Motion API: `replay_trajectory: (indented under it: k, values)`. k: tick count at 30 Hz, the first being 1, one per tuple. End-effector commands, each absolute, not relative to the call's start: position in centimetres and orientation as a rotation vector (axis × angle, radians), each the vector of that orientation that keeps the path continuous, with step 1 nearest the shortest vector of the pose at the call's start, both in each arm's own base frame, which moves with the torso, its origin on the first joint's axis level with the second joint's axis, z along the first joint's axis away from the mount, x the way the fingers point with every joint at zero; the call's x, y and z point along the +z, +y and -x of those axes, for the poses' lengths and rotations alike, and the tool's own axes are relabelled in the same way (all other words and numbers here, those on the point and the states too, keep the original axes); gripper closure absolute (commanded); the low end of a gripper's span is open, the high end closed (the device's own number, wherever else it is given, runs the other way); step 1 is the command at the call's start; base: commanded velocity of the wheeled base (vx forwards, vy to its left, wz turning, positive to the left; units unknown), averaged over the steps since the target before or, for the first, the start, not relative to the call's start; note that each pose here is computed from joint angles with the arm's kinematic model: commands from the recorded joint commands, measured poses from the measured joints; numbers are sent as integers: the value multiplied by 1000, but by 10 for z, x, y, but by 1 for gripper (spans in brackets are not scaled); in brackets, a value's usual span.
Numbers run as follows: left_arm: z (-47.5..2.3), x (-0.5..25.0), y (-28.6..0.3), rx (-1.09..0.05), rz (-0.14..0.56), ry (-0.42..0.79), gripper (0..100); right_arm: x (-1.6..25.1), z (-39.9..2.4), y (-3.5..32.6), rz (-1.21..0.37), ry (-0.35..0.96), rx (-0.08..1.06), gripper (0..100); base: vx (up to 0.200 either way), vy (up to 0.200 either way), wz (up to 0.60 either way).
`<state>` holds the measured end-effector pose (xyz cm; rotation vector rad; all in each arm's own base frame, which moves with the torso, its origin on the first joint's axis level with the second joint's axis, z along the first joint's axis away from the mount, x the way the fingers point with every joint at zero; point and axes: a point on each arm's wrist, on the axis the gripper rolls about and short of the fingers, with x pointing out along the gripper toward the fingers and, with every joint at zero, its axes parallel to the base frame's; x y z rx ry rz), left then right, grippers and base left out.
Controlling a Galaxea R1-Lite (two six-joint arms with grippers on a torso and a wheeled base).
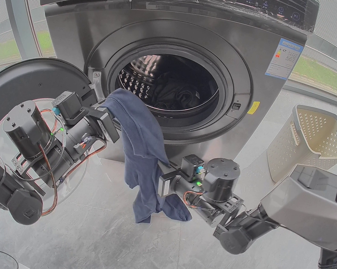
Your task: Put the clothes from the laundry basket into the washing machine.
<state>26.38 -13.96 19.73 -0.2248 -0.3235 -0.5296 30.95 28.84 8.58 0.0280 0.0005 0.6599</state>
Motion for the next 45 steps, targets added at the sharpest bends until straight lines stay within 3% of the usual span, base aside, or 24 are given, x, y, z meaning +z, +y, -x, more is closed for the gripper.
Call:
replay_trajectory:
  k: [1, 6, 13, 20, 27, 34, 41, 42, 45]
  values:
    - [-264, 196, -140, -529, 225, -319, 100, 113, -311, 255, -41, -34, 600, 100, 0, 0, 0]
    - [-264, 195, -139, -528, 223, -315, 100, 116, -319, 227, -43, -46, 539, 100, 0, 0, 0]
    - [-262, 195, -141, -535, 225, -314, 100, 112, -331, 215, -43, -67, 499, 100, 0, 0, 0]
    - [-260, 195, -140, -542, 222, -314, 100, 137, -351, 204, -71, -166, 462, 100, 0, 0, 0]
    - [-261, 190, -137, -534, 215, -293, 100, 174, -323, 189, -87, -229, 500, 100, 0, 0, 0]
    - [-265, 195, -129, -504, 213, -314, 100, 147, -308, 180, -43, -122, 524, 100, 0, 0, 0]
    - [-256, 193, -141, -548, 222, -304, 100, 126, -340, 191, -13, -114, 502, 100, 0, 0, 0]
    - [-256, 193, -142, -553, 223, -304, 100, 124, -345, 192, -12, -117, 497, 0, 0, 0, 0]
    - [-253, 194, -145, -565, 225, -304, 100, 117, -357, 197, -6, -120, 492, 0, 0, 0, 0]
